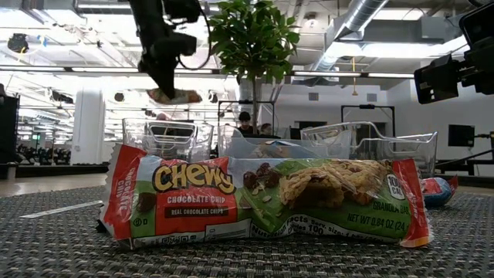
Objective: Pick and place Granola Bars by type
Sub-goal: Put the red granola bar into the left transparent bin
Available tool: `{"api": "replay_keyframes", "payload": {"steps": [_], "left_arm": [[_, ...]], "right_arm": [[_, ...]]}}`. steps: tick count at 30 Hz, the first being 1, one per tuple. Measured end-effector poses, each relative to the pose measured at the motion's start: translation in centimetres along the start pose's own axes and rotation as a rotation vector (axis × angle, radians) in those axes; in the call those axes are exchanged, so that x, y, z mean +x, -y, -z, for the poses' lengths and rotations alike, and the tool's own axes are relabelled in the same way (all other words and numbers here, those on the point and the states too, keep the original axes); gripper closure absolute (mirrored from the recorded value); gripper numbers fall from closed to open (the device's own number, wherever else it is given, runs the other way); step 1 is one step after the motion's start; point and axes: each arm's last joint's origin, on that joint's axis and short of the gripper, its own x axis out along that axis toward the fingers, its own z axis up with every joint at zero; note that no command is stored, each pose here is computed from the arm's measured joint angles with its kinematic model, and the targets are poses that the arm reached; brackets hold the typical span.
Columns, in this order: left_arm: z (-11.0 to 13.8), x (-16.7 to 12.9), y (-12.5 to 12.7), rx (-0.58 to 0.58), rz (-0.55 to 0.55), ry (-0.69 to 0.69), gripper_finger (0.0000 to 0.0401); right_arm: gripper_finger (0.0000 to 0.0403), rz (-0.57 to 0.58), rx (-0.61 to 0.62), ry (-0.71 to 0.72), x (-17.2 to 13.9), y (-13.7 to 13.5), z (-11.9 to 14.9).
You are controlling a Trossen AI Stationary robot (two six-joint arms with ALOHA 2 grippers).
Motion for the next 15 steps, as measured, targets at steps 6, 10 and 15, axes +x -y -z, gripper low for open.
{"api": "replay_keyframes", "payload": {"steps": [6, 10, 15], "left_arm": [[-0.3, 2.5, 0.2, 0.024, 0.038, -0.105, 0.0391], [-0.2, 3.4, 0.3, 0.041, 0.042, -0.161, 0.0391], [-0.1, 4.1, 0.3, 0.046, 0.039, -0.184, 0.0391]], "right_arm": [[0.0182, 0.0, 0.0, 0.0, 0.0, 0.0, 0.0], [0.0182, 0.0, 0.0, 0.0, 0.0, 0.0, 0.0], [0.0182, -0.001, 0.0, 0.0, 0.0, 0.0, 0.0]]}}
